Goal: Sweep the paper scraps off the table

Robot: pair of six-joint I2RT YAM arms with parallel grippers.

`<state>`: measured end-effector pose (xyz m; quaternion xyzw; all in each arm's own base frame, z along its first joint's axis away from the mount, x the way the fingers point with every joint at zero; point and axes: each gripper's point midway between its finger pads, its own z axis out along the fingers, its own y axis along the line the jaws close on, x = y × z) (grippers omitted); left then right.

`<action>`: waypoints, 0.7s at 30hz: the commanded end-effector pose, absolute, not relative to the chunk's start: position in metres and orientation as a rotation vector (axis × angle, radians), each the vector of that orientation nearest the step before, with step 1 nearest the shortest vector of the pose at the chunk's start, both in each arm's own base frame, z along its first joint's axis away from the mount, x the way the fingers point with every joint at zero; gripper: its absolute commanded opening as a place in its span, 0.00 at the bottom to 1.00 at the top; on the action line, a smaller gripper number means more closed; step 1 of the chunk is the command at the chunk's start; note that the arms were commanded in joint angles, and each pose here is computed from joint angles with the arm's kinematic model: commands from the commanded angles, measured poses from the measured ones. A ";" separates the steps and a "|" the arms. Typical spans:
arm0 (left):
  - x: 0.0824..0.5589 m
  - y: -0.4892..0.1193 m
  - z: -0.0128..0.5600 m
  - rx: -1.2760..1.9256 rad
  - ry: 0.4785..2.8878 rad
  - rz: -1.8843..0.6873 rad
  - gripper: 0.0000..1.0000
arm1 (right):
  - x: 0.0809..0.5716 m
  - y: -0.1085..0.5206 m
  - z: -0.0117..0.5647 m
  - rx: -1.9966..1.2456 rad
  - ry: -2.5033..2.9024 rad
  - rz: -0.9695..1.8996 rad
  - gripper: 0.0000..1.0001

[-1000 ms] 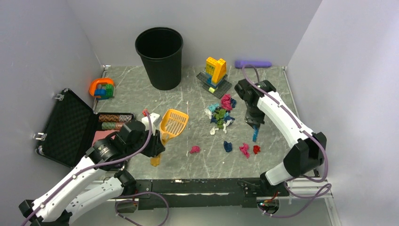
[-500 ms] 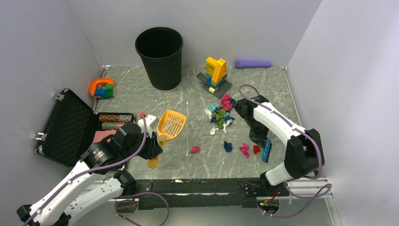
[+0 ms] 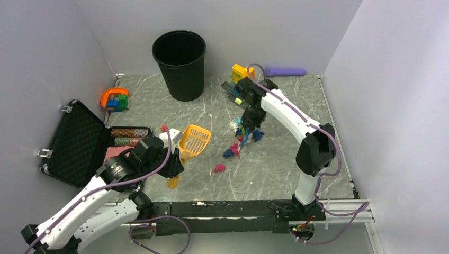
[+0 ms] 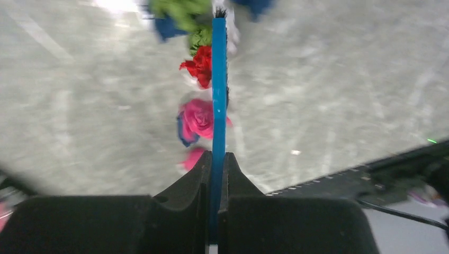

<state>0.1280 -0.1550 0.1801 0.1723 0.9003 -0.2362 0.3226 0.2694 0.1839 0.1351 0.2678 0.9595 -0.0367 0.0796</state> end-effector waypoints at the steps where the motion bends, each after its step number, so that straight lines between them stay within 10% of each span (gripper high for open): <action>1: 0.142 -0.161 0.199 0.475 2.287 -0.606 0.26 | 0.310 0.217 0.194 0.882 2.753 0.194 0.00; 21: 0.176 -0.144 0.217 0.326 2.210 -0.426 0.25 | 0.174 0.357 0.193 -0.787 2.696 0.984 0.00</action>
